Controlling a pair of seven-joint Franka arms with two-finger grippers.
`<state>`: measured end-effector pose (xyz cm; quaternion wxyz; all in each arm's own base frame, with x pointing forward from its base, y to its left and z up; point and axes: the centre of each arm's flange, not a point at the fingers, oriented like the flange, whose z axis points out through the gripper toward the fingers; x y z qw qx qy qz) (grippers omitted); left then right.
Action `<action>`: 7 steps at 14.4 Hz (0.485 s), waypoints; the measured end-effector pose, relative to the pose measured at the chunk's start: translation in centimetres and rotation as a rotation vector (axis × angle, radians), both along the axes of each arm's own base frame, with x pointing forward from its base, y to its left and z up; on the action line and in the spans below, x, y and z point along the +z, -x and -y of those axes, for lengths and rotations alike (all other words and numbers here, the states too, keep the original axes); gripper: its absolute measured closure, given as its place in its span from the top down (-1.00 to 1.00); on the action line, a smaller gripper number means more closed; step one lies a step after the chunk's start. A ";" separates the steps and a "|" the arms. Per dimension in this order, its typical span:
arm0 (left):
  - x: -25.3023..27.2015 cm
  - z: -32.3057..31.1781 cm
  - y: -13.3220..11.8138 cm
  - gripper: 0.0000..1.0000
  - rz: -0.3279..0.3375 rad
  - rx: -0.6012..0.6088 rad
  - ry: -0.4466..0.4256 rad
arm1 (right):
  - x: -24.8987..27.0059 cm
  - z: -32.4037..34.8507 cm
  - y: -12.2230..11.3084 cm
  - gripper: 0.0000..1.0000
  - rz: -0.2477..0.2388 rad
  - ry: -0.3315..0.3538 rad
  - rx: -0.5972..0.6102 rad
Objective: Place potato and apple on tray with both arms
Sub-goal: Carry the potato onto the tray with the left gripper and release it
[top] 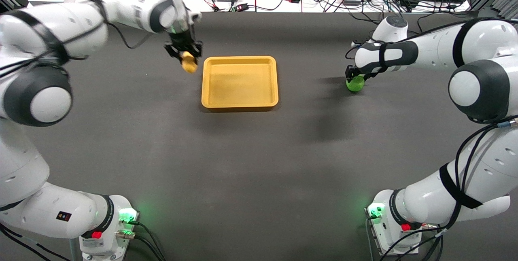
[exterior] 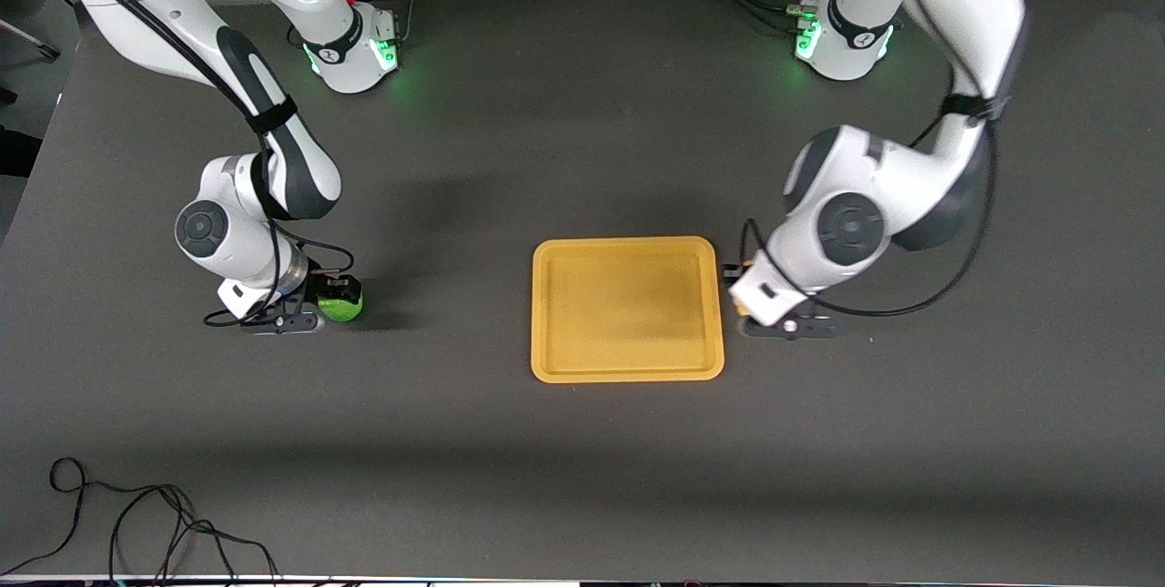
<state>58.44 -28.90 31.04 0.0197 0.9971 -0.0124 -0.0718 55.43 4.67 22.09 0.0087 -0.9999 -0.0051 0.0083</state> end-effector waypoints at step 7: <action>-9.8 6.1 3.2 0.19 -0.055 0.011 -0.033 | 16.9 -1.0 -3.9 0.39 -0.095 0.054 0.066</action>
